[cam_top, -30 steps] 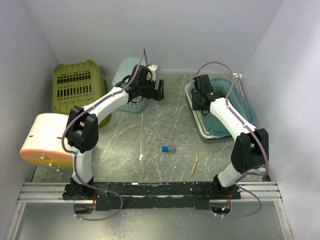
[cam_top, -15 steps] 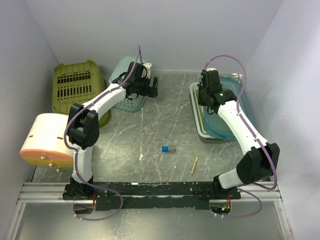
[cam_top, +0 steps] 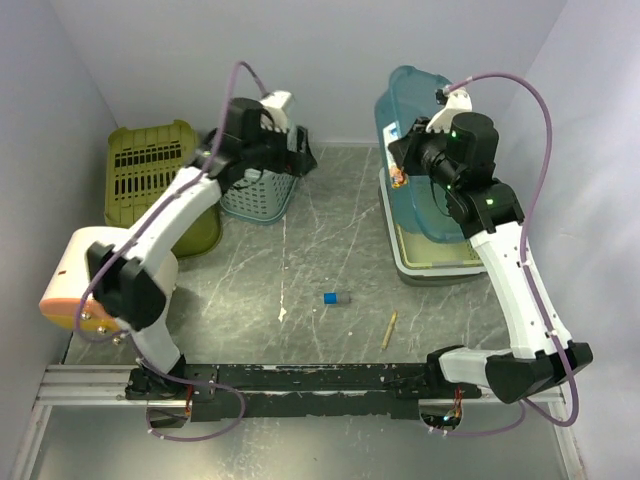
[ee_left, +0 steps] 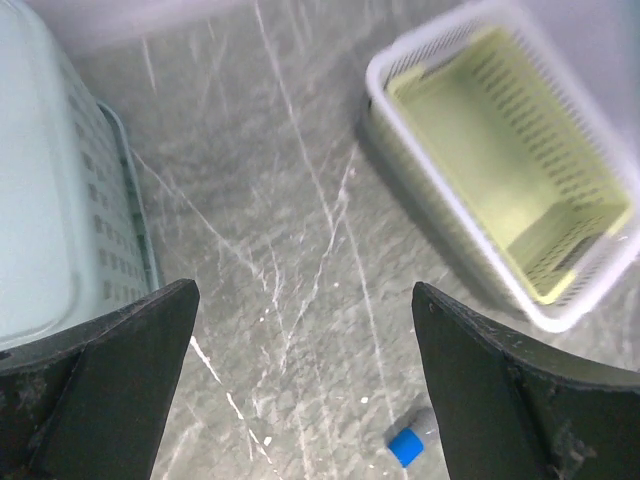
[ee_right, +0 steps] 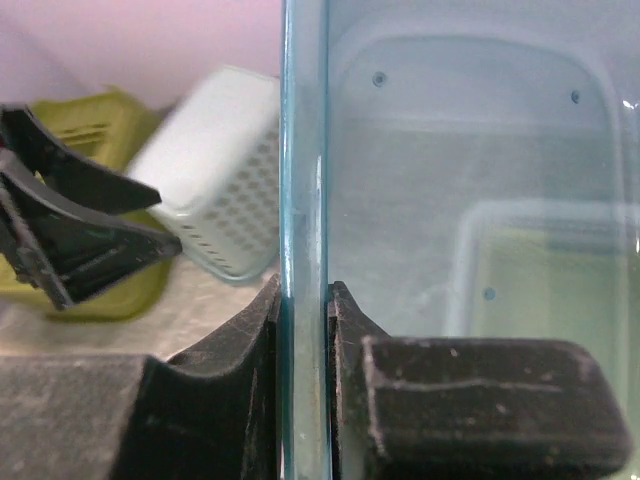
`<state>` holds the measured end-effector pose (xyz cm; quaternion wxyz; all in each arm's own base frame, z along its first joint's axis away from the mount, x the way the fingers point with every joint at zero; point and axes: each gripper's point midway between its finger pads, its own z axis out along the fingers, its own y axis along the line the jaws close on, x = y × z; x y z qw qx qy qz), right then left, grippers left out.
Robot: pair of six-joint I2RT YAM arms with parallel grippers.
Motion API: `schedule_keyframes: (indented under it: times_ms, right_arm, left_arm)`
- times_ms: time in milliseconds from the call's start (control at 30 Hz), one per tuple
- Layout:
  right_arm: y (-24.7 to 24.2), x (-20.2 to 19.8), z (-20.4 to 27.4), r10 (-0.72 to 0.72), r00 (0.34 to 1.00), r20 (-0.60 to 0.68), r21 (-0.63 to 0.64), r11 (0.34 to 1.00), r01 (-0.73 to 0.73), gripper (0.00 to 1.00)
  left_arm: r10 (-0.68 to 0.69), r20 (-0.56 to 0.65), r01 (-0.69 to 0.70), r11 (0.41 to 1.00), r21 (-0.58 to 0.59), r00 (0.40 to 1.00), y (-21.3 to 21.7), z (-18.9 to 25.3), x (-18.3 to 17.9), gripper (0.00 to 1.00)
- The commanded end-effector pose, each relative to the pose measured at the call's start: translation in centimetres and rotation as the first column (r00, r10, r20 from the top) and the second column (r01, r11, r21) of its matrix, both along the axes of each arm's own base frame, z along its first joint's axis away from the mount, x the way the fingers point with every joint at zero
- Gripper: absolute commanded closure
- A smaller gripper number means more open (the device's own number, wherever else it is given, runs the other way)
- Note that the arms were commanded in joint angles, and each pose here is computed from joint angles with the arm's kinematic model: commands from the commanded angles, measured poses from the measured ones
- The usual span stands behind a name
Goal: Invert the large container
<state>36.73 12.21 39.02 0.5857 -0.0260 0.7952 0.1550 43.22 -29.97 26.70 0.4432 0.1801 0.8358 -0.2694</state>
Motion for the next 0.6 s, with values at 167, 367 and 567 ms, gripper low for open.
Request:
schedule_keyframes:
  times_ms: [167,367,567]
  right_arm:
    - [11.2,-1.3,3.1,0.490,0.852,0.183,0.421,0.745,-0.518,1.00]
    - [13.9,-0.7,1.4,0.559,0.795,0.236,0.663,0.505,-0.552,1.00]
    - [14.6,0.5,-1.2,0.567,0.770,0.294,0.817,0.270,-0.510,1.00]
  left_arm:
    - [0.303,0.170,-0.277,0.947,-0.164,0.938,12.3,13.7,-4.7,0.00]
    - [0.429,0.175,-0.392,0.896,-0.209,0.886,15.5,14.5,-6.4,0.01]
    - [0.392,0.149,-0.357,0.908,-0.220,0.908,14.7,13.6,-6.6,0.00]
